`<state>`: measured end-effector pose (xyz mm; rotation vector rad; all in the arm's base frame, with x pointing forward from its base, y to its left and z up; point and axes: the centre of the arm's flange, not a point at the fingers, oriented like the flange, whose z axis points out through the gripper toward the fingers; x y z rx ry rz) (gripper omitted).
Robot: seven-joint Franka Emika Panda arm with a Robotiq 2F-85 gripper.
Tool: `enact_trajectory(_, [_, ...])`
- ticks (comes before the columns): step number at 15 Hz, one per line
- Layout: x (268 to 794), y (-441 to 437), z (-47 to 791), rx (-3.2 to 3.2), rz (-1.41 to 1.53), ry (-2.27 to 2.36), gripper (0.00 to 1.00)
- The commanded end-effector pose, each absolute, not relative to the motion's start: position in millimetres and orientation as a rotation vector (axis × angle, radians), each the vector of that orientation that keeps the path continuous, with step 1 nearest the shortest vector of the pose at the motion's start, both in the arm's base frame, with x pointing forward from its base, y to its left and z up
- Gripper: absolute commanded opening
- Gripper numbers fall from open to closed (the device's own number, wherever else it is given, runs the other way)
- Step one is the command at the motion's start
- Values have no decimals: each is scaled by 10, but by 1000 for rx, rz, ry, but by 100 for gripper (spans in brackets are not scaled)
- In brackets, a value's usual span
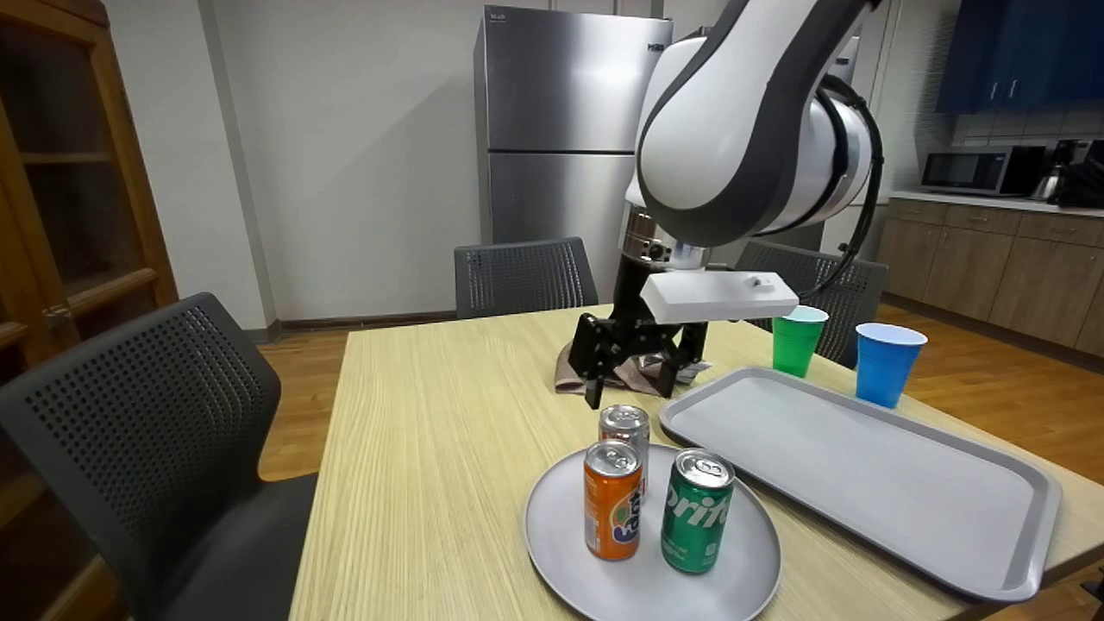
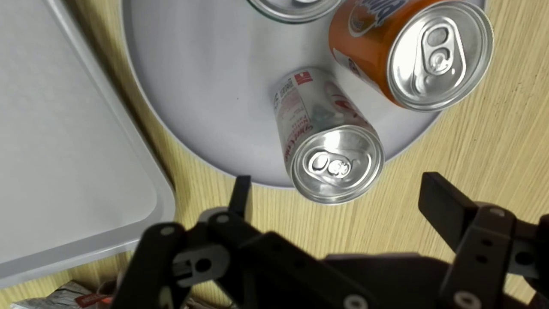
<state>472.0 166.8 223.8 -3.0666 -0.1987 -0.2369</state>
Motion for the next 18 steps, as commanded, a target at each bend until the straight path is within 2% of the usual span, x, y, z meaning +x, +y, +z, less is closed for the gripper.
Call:
enact_trajectory(1, [4823,1803,2151,-3079,-250,-184,100])
enact_trajectory(18, [4937,1889,1906,-3099,-206,-180,100])
